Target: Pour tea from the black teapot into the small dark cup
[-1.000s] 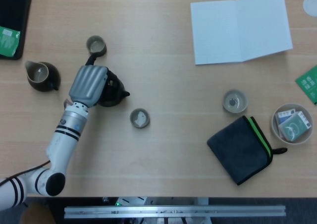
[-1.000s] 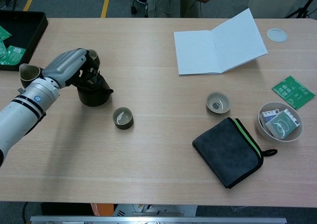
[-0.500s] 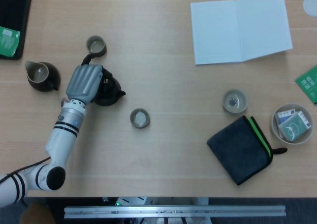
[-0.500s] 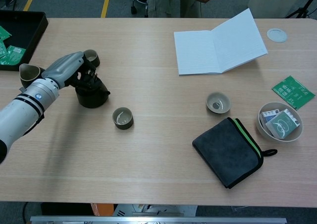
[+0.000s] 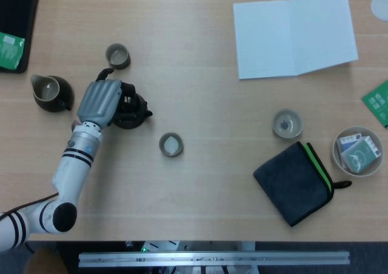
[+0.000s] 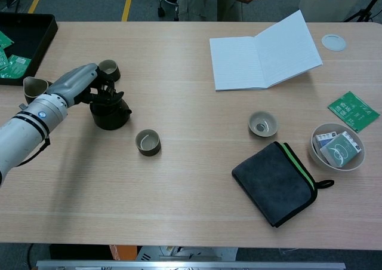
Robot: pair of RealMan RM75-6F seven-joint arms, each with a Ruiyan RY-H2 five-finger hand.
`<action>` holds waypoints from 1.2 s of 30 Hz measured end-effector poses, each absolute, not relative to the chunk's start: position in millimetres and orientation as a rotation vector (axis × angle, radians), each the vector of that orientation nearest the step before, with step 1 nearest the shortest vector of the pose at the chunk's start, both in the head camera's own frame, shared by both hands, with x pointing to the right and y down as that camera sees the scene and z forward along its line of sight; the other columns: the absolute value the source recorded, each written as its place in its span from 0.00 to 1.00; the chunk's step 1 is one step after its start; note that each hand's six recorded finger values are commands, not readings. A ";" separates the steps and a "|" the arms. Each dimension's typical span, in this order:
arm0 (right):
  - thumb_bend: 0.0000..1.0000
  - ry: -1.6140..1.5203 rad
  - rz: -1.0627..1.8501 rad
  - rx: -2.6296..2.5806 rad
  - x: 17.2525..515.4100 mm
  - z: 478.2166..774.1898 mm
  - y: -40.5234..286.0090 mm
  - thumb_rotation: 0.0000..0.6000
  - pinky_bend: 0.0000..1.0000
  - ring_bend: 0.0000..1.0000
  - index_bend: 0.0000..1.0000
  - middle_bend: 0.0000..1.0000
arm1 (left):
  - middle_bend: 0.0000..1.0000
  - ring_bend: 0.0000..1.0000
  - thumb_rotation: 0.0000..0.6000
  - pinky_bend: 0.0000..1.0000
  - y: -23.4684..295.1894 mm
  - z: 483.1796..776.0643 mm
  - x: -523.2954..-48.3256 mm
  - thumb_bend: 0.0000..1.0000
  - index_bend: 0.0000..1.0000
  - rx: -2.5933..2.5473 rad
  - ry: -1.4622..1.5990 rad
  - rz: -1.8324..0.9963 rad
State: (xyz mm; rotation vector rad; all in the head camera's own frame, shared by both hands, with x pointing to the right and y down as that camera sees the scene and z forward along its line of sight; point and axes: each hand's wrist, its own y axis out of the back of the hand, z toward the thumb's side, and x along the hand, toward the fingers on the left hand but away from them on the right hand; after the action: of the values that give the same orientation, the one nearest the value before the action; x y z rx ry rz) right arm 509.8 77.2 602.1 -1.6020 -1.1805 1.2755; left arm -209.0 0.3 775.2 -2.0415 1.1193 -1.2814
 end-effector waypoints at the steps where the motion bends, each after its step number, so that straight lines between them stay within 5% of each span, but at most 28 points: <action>1: 0.01 -1.181 1.274 -1.603 509.7 602.0 77.3 1.00 0.18 0.25 0.32 0.37 | 0.61 0.47 0.53 0.10 0.4 773.9 -209.2 0.34 0.55 -2.045 1.120 -1.281; 17: 0.01 -1.187 1.268 -1.604 510.9 602.0 76.6 1.00 0.18 0.25 0.32 0.37 | 0.27 0.18 0.49 0.10 2.3 759.6 -204.2 0.34 0.33 -2.145 1.105 -1.273; 36: 0.01 -1.183 1.262 -1.602 509.3 601.5 73.6 1.00 0.18 0.25 0.32 0.37 | 0.16 0.09 0.54 0.10 -2.3 743.7 -203.2 0.34 0.19 -2.116 1.120 -1.142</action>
State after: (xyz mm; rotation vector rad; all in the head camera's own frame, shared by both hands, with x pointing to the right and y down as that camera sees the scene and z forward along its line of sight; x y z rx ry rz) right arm 509.3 73.6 601.5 -1.6025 -1.1828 1.2618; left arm -203.2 -2.3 743.7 -2.1157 1.1203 -1.1416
